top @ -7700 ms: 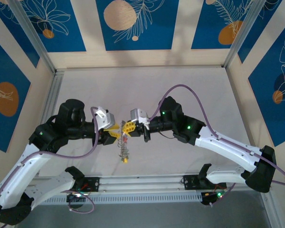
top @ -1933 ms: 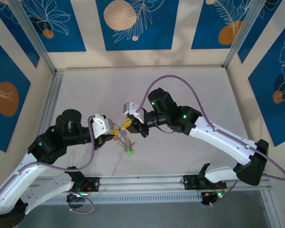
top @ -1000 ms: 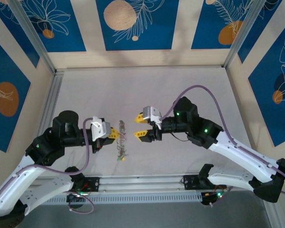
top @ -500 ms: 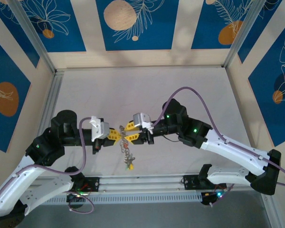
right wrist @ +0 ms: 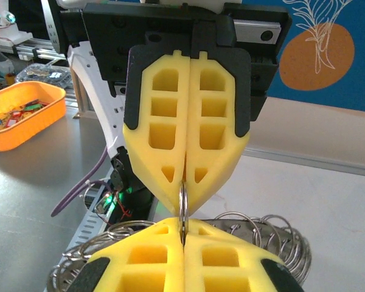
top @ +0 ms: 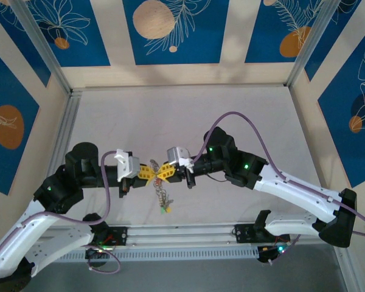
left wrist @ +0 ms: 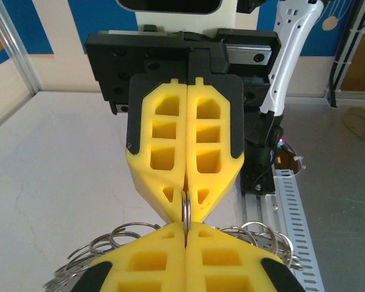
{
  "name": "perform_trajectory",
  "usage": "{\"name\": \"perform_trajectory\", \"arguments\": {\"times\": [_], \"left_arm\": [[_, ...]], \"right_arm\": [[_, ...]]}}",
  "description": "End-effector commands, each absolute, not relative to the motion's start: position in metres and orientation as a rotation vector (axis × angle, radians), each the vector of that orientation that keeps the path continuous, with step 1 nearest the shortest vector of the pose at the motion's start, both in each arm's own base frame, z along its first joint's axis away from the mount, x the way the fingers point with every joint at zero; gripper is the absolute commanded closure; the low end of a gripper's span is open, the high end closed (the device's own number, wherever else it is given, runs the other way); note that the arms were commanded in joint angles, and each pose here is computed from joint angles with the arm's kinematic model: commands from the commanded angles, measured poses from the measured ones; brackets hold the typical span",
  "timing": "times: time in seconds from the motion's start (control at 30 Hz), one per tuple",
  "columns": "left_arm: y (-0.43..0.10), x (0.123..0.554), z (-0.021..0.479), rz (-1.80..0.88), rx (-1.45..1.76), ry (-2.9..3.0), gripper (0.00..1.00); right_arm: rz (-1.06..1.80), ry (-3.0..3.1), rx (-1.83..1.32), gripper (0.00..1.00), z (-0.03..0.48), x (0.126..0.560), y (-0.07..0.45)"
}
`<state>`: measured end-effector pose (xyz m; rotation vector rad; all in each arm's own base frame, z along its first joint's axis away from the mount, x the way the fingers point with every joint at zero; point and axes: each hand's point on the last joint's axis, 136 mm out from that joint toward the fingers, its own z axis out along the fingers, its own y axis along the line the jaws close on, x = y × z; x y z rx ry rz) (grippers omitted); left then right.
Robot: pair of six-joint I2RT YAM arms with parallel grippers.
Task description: Put the keys on the keyring
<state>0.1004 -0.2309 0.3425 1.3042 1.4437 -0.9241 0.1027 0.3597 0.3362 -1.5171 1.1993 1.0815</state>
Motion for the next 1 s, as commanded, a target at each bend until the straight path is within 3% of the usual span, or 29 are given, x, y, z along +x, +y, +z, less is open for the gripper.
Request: {"name": "perform_trajectory", "arguments": {"times": [0.0, 0.1, 0.2, 0.5, 0.83, 0.97], "left_arm": [[-0.228, 0.103, 0.358, -0.870, 1.290, 1.404, 0.98], [-0.221, 0.110, 0.355, -0.788, 1.298, 1.466, 0.70], [-0.217, 0.114, 0.350, -0.731, 1.328, 1.516, 0.62], [-0.220, 0.120, 0.346, -0.690, 1.372, 1.542, 0.60], [-0.228, 0.128, 0.327, -0.660, 1.431, 1.590, 0.64], [-0.229, 0.130, 0.324, -0.662, 1.436, 1.594, 0.76]], "right_arm": [[0.983, 1.189, -1.494, 1.00, 0.348, 0.111, 0.356], [0.856, 1.267, -1.485, 1.00, 0.342, 0.128, 0.354], [0.762, 1.320, -1.498, 1.00, 0.336, 0.138, 0.354], [0.666, 1.316, -1.571, 1.00, 0.334, 0.135, 0.366], [0.702, 1.264, -1.607, 1.00, 0.343, 0.125, 0.373], [0.708, 1.261, -1.619, 1.00, 0.341, 0.123, 0.375]]}}
